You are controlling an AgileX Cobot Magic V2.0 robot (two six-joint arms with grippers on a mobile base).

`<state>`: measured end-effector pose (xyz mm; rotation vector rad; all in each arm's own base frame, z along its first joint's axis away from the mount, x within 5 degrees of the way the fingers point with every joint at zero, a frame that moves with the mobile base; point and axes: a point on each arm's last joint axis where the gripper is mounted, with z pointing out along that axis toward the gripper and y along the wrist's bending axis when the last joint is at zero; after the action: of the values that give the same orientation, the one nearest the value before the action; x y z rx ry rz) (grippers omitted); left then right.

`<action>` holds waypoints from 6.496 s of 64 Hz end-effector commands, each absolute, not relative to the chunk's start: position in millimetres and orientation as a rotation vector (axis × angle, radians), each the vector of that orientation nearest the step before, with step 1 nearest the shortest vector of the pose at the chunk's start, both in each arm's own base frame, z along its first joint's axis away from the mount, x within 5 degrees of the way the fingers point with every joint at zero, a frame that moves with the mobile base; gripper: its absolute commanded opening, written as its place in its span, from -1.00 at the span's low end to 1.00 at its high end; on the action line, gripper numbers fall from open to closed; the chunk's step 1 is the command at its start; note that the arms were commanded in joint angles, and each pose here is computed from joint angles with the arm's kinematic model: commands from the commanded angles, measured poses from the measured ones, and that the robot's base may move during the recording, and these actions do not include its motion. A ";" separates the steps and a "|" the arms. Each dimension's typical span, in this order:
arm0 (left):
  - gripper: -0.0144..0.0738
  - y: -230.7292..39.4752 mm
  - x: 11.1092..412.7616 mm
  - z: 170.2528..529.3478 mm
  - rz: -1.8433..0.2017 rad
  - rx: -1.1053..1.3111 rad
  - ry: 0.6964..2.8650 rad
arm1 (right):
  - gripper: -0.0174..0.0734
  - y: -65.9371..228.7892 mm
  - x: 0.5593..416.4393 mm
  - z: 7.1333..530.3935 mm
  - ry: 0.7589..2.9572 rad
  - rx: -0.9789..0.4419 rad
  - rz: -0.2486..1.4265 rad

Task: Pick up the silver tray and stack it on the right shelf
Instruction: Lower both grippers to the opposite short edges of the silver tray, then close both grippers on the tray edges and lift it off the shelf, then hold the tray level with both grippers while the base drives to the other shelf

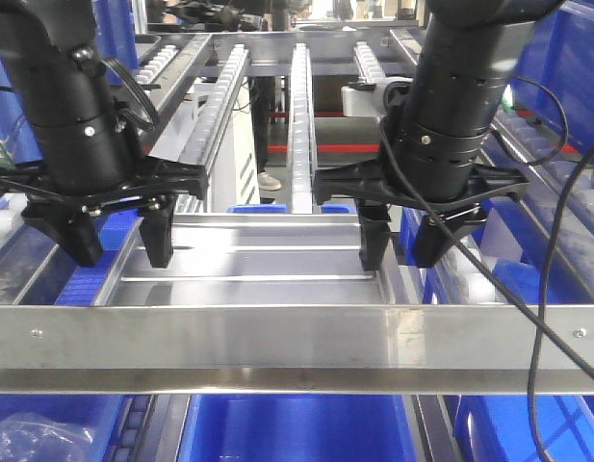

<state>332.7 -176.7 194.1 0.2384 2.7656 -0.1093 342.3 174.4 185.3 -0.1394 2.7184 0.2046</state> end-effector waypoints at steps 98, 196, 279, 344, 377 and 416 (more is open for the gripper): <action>-0.88 -191.0 297.9 331.0 -0.187 0.252 2.571 | -0.49 146.0 297.6 310.4 2.533 -0.112 0.268; -0.88 -199.5 240.6 356.4 -0.141 0.396 2.657 | -0.49 148.6 235.2 354.2 2.559 -0.195 0.304; -0.88 -199.5 240.6 356.4 -0.141 0.396 2.657 | -0.49 148.6 235.2 354.2 2.559 -0.195 0.304; -0.88 -199.8 240.2 356.3 -0.149 0.395 2.661 | -0.49 148.6 235.2 354.2 2.559 -0.195 0.304; -0.88 -199.9 240.1 356.3 -0.151 0.395 2.661 | -0.49 148.5 235.1 354.1 2.561 -0.195 0.303; -0.88 -200.8 239.1 356.0 -0.168 0.392 2.672 | -0.49 148.5 235.0 354.0 2.562 -0.195 0.302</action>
<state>247.3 -199.1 334.0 0.3403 2.7539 -0.0795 235.0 146.5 331.4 -0.1597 2.7053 0.2161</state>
